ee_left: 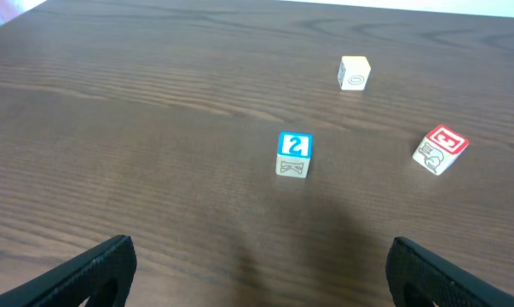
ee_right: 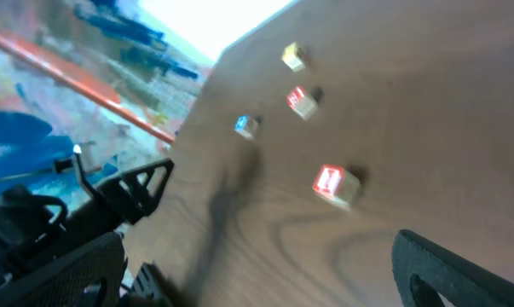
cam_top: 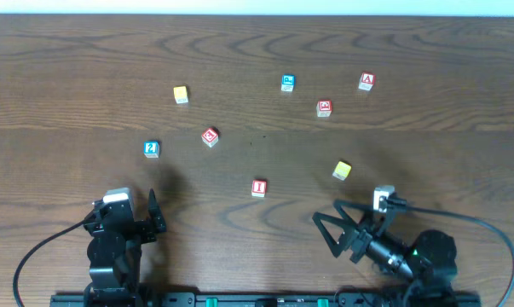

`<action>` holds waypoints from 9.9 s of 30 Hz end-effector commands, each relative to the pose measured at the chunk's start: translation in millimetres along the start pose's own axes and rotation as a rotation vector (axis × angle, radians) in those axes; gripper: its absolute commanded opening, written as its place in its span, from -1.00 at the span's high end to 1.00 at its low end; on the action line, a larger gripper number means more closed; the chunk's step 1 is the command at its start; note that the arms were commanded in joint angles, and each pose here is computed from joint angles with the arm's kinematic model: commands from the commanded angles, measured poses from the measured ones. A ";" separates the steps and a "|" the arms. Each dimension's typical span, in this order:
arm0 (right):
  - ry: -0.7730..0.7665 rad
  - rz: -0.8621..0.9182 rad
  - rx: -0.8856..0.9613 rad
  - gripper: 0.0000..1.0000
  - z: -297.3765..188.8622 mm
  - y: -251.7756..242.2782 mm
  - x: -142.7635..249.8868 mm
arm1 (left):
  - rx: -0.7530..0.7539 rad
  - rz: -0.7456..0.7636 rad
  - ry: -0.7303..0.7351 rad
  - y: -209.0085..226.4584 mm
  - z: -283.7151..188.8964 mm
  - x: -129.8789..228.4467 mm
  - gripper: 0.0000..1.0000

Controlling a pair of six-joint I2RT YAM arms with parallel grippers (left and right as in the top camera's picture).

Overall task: Spell out Ai2
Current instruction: 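Move the right gripper to the red I block and grasp it, then lift the red I block and carry it toward the upper middle, then lower the red I block onto the table and open the right gripper, then raise the right gripper and move it back toward the right side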

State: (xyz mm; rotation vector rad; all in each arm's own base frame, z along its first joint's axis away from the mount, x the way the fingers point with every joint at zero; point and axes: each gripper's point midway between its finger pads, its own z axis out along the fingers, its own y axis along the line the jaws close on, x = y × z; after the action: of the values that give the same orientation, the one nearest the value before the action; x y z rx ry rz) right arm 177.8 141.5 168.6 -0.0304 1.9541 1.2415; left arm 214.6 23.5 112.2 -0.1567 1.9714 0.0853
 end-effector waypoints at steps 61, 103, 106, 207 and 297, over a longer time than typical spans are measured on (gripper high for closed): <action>0.740 -0.080 0.772 -0.47 178.4 -87.1 88.3 | -0.020 0.009 0.011 3.5 2.6 6.5 -0.91; 0.540 -0.338 0.845 0.98 211.5 -70.1 -35.0 | -0.020 0.009 0.011 3.5 2.6 6.5 -0.91; 0.531 -0.368 0.817 0.97 216.8 -57.1 -48.1 | -0.020 0.009 0.011 3.5 2.6 6.5 -0.90; 0.655 -0.045 1.046 0.10 249.9 -156.3 -4.8 | -0.020 0.009 0.011 3.5 2.6 6.5 -0.91; 0.542 -0.410 0.745 -0.98 -3.3 45.7 -79.8 | 0.462 -0.518 0.035 -75.2 -15.5 -19.1 -0.91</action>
State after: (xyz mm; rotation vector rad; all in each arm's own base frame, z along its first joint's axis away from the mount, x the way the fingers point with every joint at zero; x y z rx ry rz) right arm 222.4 131.9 266.0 -0.3647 2.5794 0.1658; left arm 221.4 -35.4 131.7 -0.3950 1.8815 -0.5843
